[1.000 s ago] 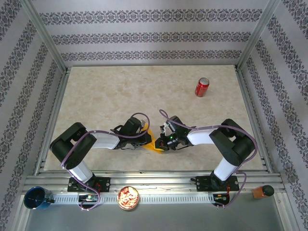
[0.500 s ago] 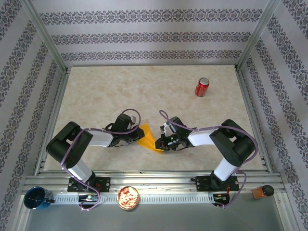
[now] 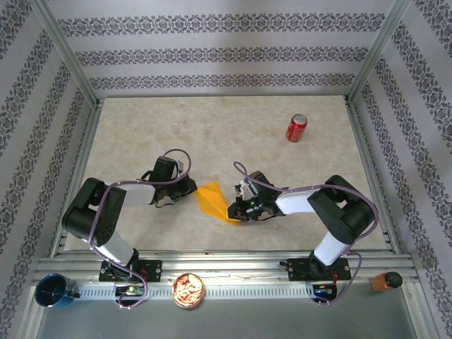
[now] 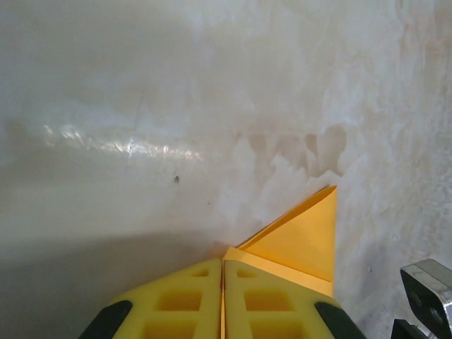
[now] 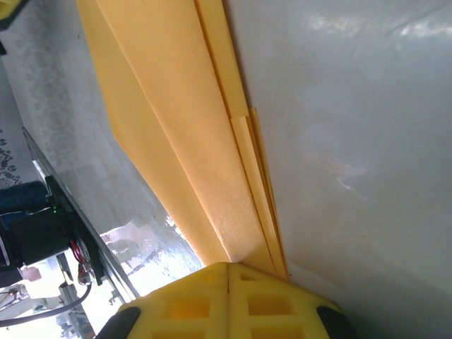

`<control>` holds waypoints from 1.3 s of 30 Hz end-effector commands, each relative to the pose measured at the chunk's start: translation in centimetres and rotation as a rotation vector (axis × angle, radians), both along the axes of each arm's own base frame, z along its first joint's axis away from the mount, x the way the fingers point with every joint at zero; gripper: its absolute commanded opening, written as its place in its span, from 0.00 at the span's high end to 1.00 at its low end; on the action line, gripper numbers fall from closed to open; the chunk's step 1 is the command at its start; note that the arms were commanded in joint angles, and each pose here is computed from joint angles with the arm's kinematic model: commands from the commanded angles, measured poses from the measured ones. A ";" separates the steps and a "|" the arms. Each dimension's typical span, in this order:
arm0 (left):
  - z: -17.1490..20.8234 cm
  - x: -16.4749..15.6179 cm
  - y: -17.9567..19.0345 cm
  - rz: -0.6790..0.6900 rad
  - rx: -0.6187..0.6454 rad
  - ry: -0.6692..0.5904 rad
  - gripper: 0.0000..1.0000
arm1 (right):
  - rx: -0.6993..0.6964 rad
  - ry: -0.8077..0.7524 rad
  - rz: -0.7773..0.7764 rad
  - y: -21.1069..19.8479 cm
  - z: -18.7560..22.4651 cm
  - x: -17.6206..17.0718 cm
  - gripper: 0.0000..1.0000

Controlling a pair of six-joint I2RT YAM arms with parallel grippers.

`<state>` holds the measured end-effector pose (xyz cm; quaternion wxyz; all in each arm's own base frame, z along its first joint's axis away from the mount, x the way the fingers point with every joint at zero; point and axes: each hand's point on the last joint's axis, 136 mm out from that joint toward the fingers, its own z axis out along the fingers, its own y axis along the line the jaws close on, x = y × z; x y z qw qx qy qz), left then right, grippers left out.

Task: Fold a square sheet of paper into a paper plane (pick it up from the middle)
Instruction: Fourth fold the wing at the center of the table.

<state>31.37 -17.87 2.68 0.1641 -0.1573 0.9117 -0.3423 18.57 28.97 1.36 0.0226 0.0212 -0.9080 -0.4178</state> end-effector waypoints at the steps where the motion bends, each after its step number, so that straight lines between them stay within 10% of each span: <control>1: 1.8 0.1 0.7 -0.006 0.036 -0.021 0.91 | -0.171 0.110 -0.012 -2.9 -3.7 -2.5 1.00; 10: 7.6 -1.7 -3.7 -0.040 -0.048 -0.121 0.91 | -0.095 0.032 -0.016 -1.3 -0.6 -0.8 0.90; 17: 5.1 -3.3 -8.7 -0.168 -0.092 -0.057 0.92 | -0.039 -0.065 -0.076 -1.0 3.2 0.7 0.80; 39: 0.5 -2.3 -8.2 -0.204 0.012 0.000 0.92 | -0.040 0.089 -0.203 -3.3 2.8 -3.3 0.73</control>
